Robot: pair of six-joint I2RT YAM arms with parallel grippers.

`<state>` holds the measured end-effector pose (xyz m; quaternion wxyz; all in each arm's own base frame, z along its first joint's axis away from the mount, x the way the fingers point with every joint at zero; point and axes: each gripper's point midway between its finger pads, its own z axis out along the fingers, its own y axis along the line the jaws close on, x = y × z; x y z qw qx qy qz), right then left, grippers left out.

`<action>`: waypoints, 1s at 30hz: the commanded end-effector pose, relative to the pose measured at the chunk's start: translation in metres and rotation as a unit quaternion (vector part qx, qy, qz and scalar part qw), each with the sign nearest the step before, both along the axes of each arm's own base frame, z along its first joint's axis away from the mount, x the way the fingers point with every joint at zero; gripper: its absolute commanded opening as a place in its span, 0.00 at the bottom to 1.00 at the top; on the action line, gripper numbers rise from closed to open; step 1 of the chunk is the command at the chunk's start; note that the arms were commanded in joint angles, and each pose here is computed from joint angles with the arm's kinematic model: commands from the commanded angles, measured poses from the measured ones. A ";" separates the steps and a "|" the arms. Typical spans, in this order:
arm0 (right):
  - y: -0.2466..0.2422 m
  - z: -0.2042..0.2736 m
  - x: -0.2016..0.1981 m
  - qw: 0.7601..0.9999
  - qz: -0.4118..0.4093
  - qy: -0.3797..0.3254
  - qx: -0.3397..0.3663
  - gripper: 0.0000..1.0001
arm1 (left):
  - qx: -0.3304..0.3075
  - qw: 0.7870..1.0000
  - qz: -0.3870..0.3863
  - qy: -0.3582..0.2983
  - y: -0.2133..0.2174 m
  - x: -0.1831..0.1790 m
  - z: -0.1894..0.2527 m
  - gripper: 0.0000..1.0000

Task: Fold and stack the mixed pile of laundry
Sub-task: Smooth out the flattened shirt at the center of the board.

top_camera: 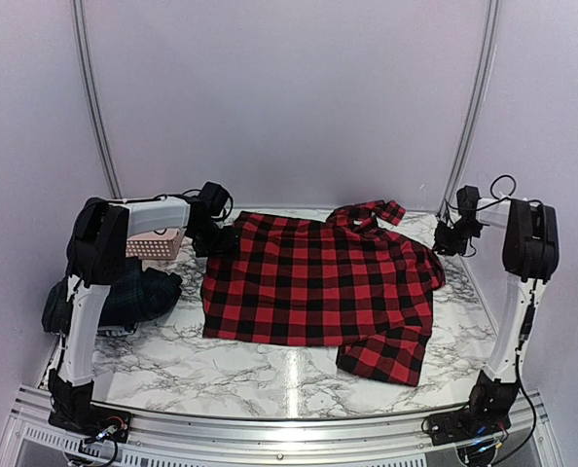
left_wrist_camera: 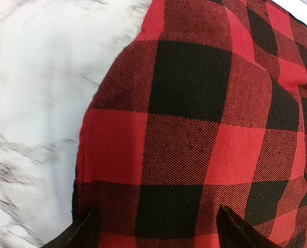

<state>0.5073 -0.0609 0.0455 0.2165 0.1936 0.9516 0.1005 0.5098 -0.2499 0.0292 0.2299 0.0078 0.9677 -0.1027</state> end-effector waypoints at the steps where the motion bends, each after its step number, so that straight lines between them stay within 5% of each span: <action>1: 0.019 0.061 0.030 0.996 0.042 -0.072 0.034 0.37 | 0.010 1.000 -0.025 -0.002 0.005 -0.001 0.022 0.89; 5: 0.035 0.121 0.010 0.989 0.064 -0.129 0.041 0.60 | 0.006 0.989 -0.131 -0.069 -0.038 -0.033 0.085 0.99; 10: 0.080 0.156 -0.041 0.974 0.118 -0.163 0.099 0.63 | -0.015 0.937 -0.319 -0.140 -0.114 -0.137 0.134 0.99; 19: 0.165 0.155 -0.148 0.949 0.216 -0.139 0.181 0.57 | -0.022 0.812 -0.560 -0.165 -0.209 -0.324 0.101 0.90; 30: 0.155 0.132 -0.176 0.956 0.213 -0.110 0.167 0.56 | 0.043 0.700 -0.679 -0.217 -0.322 -0.390 0.044 0.79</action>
